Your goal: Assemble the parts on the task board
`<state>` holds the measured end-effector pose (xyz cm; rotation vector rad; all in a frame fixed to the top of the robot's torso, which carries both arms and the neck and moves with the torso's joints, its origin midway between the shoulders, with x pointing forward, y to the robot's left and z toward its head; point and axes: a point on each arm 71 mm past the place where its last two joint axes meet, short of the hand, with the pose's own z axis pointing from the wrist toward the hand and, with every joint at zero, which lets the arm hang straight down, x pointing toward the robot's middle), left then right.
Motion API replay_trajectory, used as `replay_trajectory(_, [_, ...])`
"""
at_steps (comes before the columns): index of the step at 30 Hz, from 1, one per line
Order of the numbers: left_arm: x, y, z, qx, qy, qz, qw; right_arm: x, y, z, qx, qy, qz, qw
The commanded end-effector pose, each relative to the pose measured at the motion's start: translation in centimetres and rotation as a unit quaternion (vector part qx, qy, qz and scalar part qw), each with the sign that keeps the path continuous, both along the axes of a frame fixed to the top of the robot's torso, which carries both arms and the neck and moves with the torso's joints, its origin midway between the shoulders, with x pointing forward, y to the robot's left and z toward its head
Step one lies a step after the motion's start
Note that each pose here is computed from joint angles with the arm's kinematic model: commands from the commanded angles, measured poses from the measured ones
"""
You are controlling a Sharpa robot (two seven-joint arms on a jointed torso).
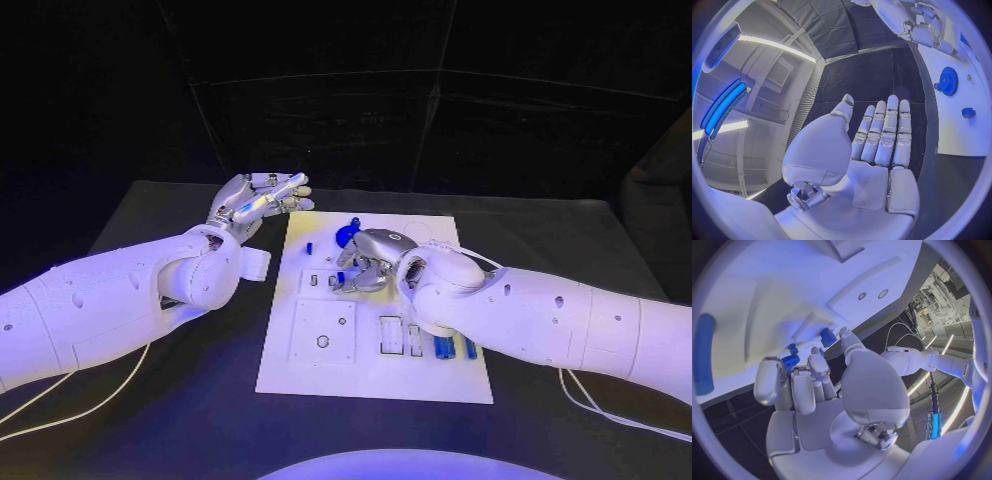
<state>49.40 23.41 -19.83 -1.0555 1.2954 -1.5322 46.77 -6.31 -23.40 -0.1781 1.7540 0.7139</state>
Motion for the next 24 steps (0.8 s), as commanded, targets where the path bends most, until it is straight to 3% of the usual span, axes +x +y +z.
replay_trajectory(1, [0.01, -0.2, 0.08, -0.002, 0.004, -0.007, 1.0, -0.1, -0.3, 0.9, 0.048, -0.037, -0.007, 0.998])
replay_trajectory(5, [-0.05, -0.3, -0.12, 0.019, 0.012, -0.018, 1.0, -1.0, -1.4, 1.7, 0.092, -0.041, 0.037, 0.994])
replay_trajectory(9, [-0.26, -0.7, -0.24, 0.066, 0.029, -0.056, 0.996, -1.3, -3.5, 2.7, 0.144, 0.013, 0.067, 0.987])
replay_trajectory(12, [-0.14, -1.1, -0.31, 0.116, 0.059, -0.079, 0.988, -0.7, -6.0, 4.1, 0.185, 0.065, 0.053, 0.979])
replay_trajectory(15, [0.19, -1.5, -0.27, 0.159, 0.09, -0.099, 0.978, 0.0, -8.4, 5.3, 0.214, 0.089, 0.029, 0.972])
replay_trajectory(20, [0.74, -2.2, 0.01, 0.285, 0.124, -0.149, 0.939, 1.4, -12.3, 6.9, 0.268, 0.109, -0.022, 0.957])
replay_trajectory(24, [0.98, -2.8, 0.19, 0.394, 0.149, -0.183, 0.888, 2.5, -14.8, 7.6, 0.302, 0.112, -0.058, 0.945])
